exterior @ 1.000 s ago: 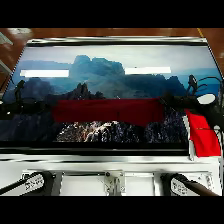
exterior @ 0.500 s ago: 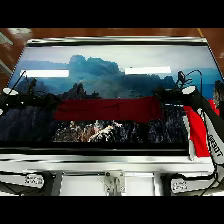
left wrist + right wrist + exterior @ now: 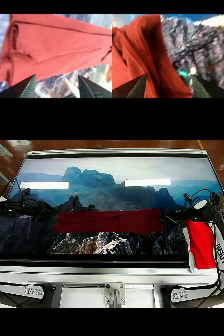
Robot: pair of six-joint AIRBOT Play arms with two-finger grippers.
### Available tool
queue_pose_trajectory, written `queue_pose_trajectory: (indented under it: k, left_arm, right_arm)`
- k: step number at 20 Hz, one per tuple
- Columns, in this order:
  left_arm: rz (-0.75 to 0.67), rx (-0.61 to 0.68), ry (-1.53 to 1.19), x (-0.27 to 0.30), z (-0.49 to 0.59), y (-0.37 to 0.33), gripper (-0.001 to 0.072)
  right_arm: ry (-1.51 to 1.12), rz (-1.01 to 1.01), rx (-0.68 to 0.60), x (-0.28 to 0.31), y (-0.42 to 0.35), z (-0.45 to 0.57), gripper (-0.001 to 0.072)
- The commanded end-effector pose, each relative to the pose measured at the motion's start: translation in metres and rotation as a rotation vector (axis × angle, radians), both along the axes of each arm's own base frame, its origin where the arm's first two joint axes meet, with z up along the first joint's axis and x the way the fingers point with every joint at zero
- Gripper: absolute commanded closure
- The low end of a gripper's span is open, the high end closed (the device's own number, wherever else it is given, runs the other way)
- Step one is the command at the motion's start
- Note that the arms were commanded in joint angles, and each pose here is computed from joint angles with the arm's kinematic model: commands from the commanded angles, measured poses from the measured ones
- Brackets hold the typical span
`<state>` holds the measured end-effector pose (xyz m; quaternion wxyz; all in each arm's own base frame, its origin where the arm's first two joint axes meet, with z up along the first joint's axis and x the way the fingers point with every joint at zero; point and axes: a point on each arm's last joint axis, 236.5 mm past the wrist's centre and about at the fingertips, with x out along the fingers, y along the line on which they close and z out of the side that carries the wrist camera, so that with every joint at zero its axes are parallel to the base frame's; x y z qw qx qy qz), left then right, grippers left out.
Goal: Fold the shirts.
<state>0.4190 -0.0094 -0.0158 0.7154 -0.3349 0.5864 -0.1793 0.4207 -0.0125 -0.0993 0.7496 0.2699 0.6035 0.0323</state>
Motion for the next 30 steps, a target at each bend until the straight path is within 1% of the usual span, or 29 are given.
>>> queue_pose_trajectory:
  k: [1, 3, 7, 8, 9, 10, 11, 12, 14, 16, 20, 23, 25, 27, 30]
  left_arm:
    - [-0.038, -0.012, -0.004, -0.006, 0.017, -0.009, 0.0128]
    - [-0.058, -0.006, -0.018, -0.006, 0.023, -0.017, 0.0128]
    - [-0.096, -0.002, -0.031, -0.008, 0.028, -0.032, 0.0128]
    - [-0.105, -0.002, -0.033, -0.009, 0.029, -0.036, 0.0128]
    - [-0.114, -0.002, -0.034, -0.009, 0.029, -0.040, 0.0129]
    - [-0.123, -0.003, -0.035, -0.009, 0.030, -0.044, 0.0132]
    - [-0.133, -0.009, -0.036, -0.009, 0.031, -0.050, 0.0133]
    - [-0.143, -0.019, -0.040, -0.009, 0.032, -0.057, 0.0154]
    - [-0.181, -0.051, -0.053, -0.010, 0.038, -0.081, 0.0570]
    - [-0.239, -0.041, -0.092, -0.007, 0.038, -0.112, 0.0659]
    - [-0.301, 0.018, -0.212, 0.005, 0.026, -0.198, 0.0666]
    - [-0.376, 0.008, -0.243, -0.013, 0.017, -0.273, 0.0666]
    - [-0.404, -0.022, -0.225, -0.033, 0.009, -0.320, 0.0666]
    - [-0.440, -0.087, -0.188, -0.060, 0.005, -0.364, 0.0666]
    - [-0.452, -0.145, -0.154, -0.092, -0.011, -0.419, 0.0666]
  right_arm:
    - [0.051, -0.045, 0.117, -0.003, 0.015, -0.007, 0.0019]
    - [0.079, -0.022, 0.134, -0.005, 0.031, -0.019, 0.0019]
    - [0.081, 0.048, 0.121, -0.005, 0.059, -0.029, 0.0023]
    - [0.076, 0.055, 0.122, -0.004, 0.063, -0.029, 0.0157]
    - [0.076, 0.056, 0.131, -0.004, 0.065, -0.027, 0.0434]
    - [0.079, 0.056, 0.146, -0.005, 0.067, -0.023, 0.0648]
    - [0.072, 0.057, 0.153, -0.005, 0.067, -0.017, 0.0646]
    - [0.056, 0.067, 0.157, -0.005, 0.067, -0.006, 0.0646]
    - [-0.005, 0.102, 0.160, -0.005, 0.070, 0.027, 0.0647]
    - [-0.071, 0.130, 0.158, -0.008, 0.075, 0.067, 0.0646]
    - [-0.133, 0.152, 0.178, -0.040, 0.089, 0.147, 0.0647]
    - [-0.201, 0.149, 0.165, -0.062, 0.094, 0.194, 0.0647]
    - [-0.240, 0.133, 0.149, -0.076, 0.094, 0.219, 0.0647]
    - [-0.268, 0.136, 0.148, -0.093, 0.098, 0.239, 0.0647]
    - [-0.284, 0.155, 0.146, -0.116, 0.104, 0.257, 0.0646]
